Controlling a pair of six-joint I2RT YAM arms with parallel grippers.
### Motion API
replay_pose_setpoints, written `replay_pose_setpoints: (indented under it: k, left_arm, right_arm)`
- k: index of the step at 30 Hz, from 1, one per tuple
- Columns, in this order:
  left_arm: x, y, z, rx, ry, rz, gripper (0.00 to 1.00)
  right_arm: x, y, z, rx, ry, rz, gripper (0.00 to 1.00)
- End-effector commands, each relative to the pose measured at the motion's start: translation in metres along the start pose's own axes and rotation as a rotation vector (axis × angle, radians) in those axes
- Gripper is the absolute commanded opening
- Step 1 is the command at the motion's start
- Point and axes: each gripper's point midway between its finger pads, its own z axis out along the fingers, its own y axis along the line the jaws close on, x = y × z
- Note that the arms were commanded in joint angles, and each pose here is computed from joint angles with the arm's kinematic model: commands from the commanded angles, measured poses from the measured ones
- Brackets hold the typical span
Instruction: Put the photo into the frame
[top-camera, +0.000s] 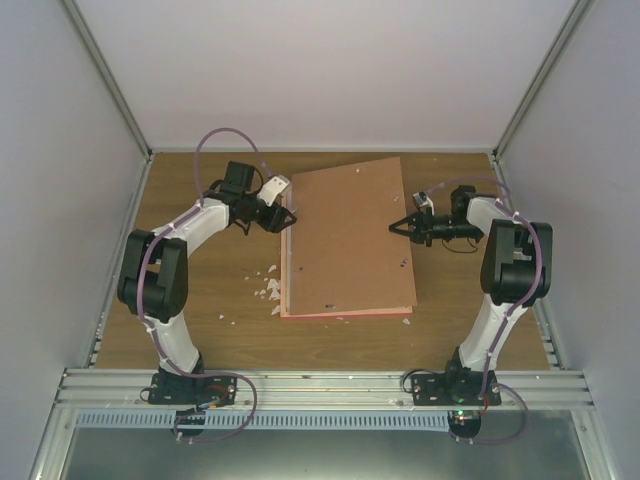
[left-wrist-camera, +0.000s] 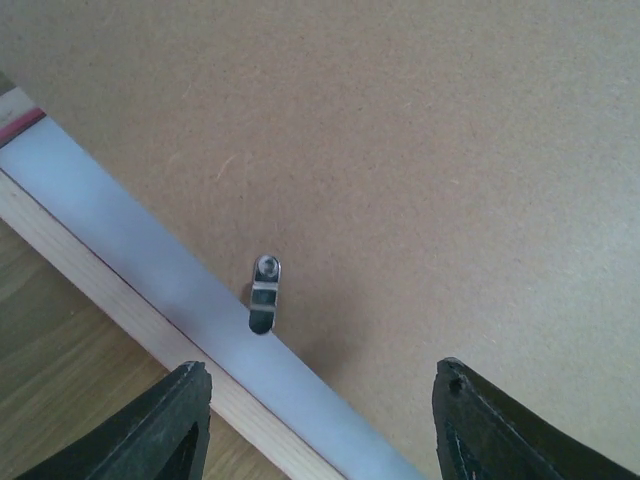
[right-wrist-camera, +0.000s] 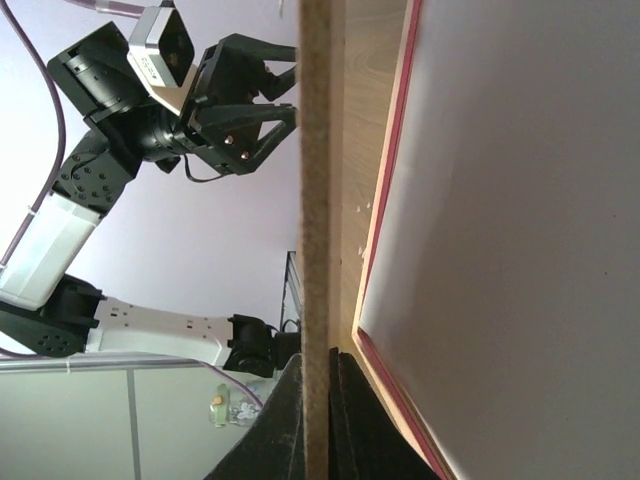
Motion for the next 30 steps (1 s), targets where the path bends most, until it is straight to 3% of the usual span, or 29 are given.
replay_pose_setpoints:
  k: [1,7,19,30]
  left_arm:
    - [-0.023,0.016,0.006,-0.070,-0.042,0.040,0.61]
    - [-0.020,0.030,0.010,-0.132,-0.026,0.010,0.61]
    - [0.008,0.049,0.011,-0.166,0.021,-0.056,0.62]
    - [0.051,0.072,0.026,-0.240,0.135,-0.110,0.42]
  right_arm:
    - [-0.011,0.019,-0.007,-0.062,-0.029,-0.027,0.01]
    - [-0.016,0.007,-0.011,0.043,-0.032,0.011,0.01]
    - [-0.024,-0.013,0.000,0.007,-0.008,0.110,0.00]
    - [-0.031,-0.032,0.015,-0.010,0.036,0.146,0.01]
